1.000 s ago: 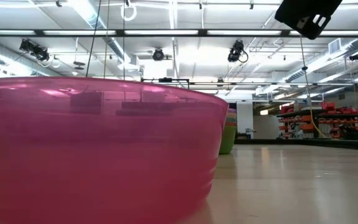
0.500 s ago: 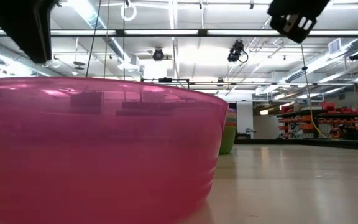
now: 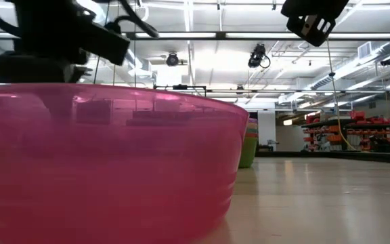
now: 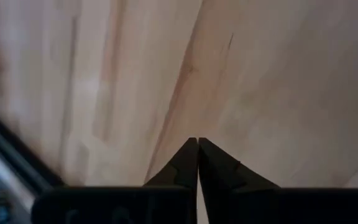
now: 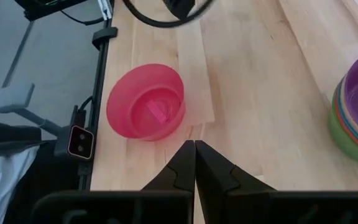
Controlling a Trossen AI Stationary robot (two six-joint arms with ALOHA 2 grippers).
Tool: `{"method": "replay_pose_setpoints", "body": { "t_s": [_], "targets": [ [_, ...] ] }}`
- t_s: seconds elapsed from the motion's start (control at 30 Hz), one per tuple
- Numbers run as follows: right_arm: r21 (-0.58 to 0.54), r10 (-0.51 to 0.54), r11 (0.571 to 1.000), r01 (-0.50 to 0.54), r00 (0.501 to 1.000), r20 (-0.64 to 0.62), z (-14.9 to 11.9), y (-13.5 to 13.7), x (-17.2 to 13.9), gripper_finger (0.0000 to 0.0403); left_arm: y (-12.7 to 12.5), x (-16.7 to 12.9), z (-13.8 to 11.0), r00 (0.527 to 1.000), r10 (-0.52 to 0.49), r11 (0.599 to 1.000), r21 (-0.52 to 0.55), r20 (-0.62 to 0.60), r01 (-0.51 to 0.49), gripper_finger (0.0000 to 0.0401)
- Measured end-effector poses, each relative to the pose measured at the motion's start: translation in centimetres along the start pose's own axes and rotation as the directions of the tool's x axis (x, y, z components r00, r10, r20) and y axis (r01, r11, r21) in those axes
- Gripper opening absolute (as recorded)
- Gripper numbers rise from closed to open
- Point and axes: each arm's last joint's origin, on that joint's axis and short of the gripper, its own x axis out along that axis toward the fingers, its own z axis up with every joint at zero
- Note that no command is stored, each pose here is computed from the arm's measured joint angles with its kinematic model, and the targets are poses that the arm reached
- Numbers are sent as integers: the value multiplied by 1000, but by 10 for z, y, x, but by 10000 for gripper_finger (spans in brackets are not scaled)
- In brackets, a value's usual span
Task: Nest bowls inside each other
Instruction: Stack the red bowl on top of the violet bowl
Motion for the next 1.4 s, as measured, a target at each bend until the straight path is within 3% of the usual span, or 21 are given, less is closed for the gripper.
{"method": "replay_pose_setpoints", "body": {
  "t_s": [0.2,0.37,0.5,0.83,1.4],
  "targets": [
    [16,-31,999,31,999,-20,-4,-2,0,17,-10,-10,16,977,-210,975,75,28,207,11],
    [50,-100,993,103,993,-67,-18,-12,5,16,-19,-37,32,896,-439,890,163,59,426,35],
    [70,-150,985,159,982,-118,-33,-21,9,16,-18,-64,42,843,-528,843,183,103,506,45],
    [89,-214,969,229,964,-158,-60,-31,13,21,-28,-82,55,739,-651,758,197,173,622,57],
    [60,-217,973,224,971,-104,-66,-19,10,39,-43,-46,51,771,-624,780,163,128,604,136]
  ]
}}
